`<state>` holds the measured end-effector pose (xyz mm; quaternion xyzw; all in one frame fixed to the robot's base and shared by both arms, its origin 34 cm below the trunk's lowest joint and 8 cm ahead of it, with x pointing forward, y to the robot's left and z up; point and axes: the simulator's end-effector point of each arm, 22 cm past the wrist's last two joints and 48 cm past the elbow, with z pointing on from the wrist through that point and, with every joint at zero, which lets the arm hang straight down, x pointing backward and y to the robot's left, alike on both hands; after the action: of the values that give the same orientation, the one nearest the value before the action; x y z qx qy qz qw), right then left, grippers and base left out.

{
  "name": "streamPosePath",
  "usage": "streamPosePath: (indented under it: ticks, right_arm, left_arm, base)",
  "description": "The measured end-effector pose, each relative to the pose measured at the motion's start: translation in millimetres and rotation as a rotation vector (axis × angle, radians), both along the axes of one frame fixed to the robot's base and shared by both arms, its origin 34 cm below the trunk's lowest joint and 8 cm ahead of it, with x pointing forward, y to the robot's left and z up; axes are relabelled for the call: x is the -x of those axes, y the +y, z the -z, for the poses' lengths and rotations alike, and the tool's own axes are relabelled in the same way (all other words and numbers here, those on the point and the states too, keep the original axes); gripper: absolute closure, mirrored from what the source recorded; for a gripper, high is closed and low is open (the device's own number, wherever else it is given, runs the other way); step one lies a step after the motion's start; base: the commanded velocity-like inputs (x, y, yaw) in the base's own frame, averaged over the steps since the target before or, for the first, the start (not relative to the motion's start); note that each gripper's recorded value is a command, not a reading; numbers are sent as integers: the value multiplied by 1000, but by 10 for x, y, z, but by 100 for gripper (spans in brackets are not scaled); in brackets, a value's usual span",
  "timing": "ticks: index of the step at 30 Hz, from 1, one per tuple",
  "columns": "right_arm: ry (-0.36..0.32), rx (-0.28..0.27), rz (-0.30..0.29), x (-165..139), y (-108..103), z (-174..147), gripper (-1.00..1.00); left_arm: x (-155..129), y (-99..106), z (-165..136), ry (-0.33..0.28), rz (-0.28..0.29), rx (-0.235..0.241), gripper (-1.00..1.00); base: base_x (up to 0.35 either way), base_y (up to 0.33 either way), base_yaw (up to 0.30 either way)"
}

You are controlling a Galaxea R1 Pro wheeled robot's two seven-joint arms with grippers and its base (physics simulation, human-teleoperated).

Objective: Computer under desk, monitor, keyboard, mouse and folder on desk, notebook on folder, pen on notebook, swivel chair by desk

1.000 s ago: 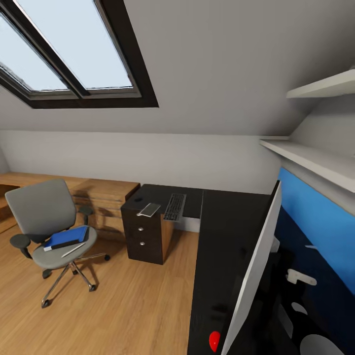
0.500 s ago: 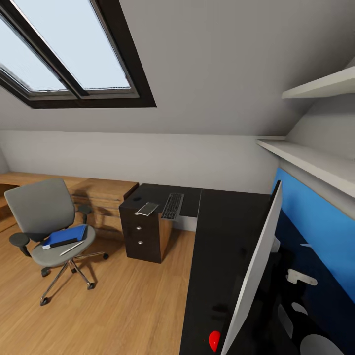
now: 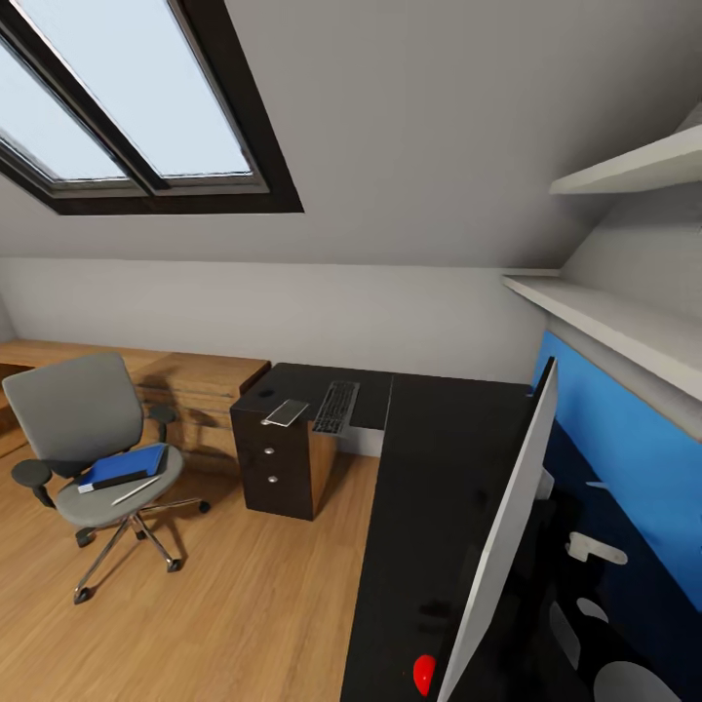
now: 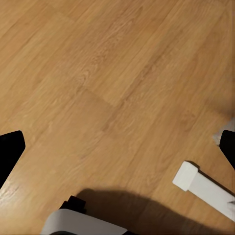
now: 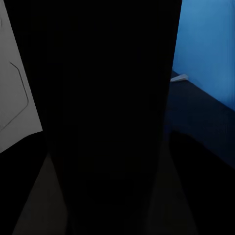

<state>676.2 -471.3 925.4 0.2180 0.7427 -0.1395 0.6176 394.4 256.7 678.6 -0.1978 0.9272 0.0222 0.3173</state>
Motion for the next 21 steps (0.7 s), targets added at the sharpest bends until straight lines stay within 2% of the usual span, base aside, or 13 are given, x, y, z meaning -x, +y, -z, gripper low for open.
streamPosePath:
  ticks: [8, 14, 21]
  right_arm:
    - [0, 2, -1, -1, -2, -3, 100]
    - [-1, 0, 0, -1, -2, -2, 100]
    - [-1, 2, 0, -2, -5, -8, 100]
  left_arm:
    - [-1, 0, -1, 0, 0, 0, -100]
    - [1, 0, 1, 0, 0, 0, -100]
    - [0, 0, 0, 0, 1, 0, -100]
  base:
    - [0, -16, 0]
    - [0, -140, 0]
    - [0, -39, 0]
